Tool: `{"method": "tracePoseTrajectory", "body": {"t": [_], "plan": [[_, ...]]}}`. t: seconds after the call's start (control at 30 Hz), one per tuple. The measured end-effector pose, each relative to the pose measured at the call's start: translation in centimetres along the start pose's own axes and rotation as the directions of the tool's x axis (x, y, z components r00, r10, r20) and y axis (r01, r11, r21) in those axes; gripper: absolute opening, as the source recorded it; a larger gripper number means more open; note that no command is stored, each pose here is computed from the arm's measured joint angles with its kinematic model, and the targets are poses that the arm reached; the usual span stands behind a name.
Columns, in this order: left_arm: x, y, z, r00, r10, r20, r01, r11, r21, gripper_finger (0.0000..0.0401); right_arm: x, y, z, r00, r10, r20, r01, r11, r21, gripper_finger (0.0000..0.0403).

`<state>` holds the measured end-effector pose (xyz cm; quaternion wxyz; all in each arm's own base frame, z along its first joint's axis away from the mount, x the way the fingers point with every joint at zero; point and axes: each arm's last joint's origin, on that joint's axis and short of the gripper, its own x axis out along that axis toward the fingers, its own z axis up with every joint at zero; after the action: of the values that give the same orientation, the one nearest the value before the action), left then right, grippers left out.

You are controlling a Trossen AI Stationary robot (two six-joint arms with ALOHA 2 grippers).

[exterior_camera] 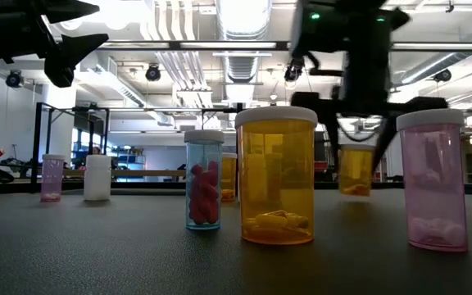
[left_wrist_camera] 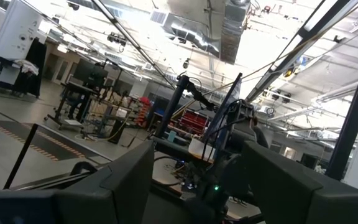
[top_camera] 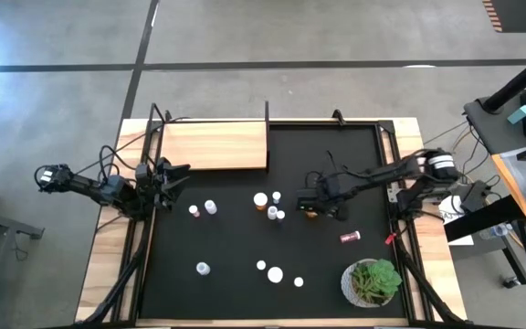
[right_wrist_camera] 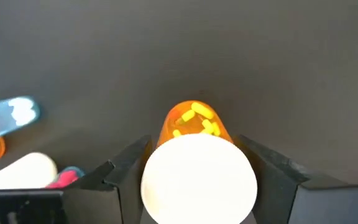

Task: Pick and place medicine bottles onto shelf by color
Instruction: Prepare the pill bottles in the center of the table

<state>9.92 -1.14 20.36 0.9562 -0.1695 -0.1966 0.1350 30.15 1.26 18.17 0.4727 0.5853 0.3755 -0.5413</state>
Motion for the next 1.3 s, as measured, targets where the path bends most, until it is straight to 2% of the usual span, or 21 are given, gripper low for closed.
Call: {"method": "tracePoseTrajectory", "body": {"t": [0.2,0.4,0.7,0.9,1.3], "plan": [[0.0,0.0,0.0,1.000,0.000,0.000,0.000,1.000,0.000,0.0228,0.4,3.7,0.5,0.999,-0.033,0.016,0.035,0.992,-0.119,0.0210],[0.0,0.0,0.0,1.000,0.001,0.001,0.000,1.000,0.000,0.0228,0.2,6.2,1.3,0.999,-0.029,0.014,0.031,0.987,-0.160,0.0210],[0.0,0.0,0.0,1.000,0.001,0.001,-0.001,1.000,0.000,0.0228,-2.6,7.4,1.5,0.999,-0.048,0.017,0.050,0.987,-0.150,0.0210],[0.0,0.0,0.0,1.000,0.000,0.001,0.000,1.000,-0.001,0.0228,-4.8,8.2,1.3,1.000,-0.013,0.012,0.014,0.990,-0.142,0.0210],[0.0,0.0,0.0,1.000,0.000,0.001,0.000,1.000,-0.001,0.0228,-5.8,8.5,0.2,1.000,0.013,0.005,-0.012,0.998,-0.067,0.0210]]}}
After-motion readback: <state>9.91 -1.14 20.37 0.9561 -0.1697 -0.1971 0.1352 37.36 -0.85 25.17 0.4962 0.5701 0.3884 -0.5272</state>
